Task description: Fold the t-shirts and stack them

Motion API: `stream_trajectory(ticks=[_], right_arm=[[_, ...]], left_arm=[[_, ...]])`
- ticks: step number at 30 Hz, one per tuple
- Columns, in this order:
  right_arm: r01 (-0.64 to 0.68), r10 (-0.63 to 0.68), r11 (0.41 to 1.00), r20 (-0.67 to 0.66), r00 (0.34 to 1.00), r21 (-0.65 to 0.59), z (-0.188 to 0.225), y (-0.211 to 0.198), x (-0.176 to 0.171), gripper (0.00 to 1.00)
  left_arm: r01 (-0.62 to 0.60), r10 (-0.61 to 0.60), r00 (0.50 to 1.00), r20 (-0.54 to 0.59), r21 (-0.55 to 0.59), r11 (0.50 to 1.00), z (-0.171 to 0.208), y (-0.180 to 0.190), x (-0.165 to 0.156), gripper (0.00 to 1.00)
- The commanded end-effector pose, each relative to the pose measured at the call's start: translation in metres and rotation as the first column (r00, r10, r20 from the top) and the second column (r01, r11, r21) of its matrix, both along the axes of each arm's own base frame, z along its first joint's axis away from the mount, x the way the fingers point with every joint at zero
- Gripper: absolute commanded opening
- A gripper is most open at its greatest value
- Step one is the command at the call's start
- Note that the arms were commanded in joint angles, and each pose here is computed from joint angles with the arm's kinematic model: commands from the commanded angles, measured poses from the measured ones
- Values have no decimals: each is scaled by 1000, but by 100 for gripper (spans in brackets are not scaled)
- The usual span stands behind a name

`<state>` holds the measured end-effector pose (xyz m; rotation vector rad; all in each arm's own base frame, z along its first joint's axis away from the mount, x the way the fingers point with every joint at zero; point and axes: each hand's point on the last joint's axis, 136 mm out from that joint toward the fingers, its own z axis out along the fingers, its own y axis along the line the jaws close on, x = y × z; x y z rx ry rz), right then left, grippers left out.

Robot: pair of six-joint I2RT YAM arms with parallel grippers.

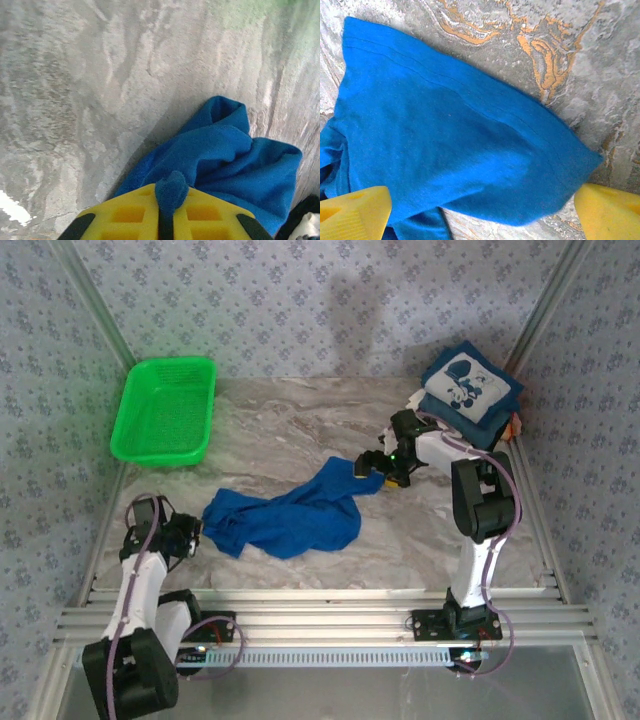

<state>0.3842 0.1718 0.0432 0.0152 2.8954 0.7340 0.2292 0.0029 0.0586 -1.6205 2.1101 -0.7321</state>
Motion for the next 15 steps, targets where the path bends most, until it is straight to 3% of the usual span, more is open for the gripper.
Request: stream_trajectory(ticks=[1, 2, 4, 6, 12, 15], right_arm=[[-18, 18, 1000, -16, 1000, 2, 3, 3, -3, 96], [-19, 19, 1000, -18, 1000, 2, 3, 3, -3, 96], [-20, 20, 1000, -23, 1000, 4, 1, 3, -5, 96], [-21, 21, 1000, -22, 1000, 6, 2, 3, -6, 96], [-31, 31, 1000, -41, 999, 2, 1, 0, -14, 96], [-29, 30, 1000, -48, 998, 9, 1, -1, -16, 96]], left_arm=[[7, -8, 998, 61, 11, 1000, 20, 9, 13, 17], [1, -1, 998, 63, 1, 1000, 20, 10, 13, 24], [6, -6, 997, 73, -8, 1000, 21, 9, 13, 49], [14, -13, 996, 87, -8, 1000, 26, 8, 13, 62], [67, -64, 985, 160, -13, 998, 53, 7, 17, 73], [140, -140, 988, 57, 17, 990, 48, 2, -4, 73]])
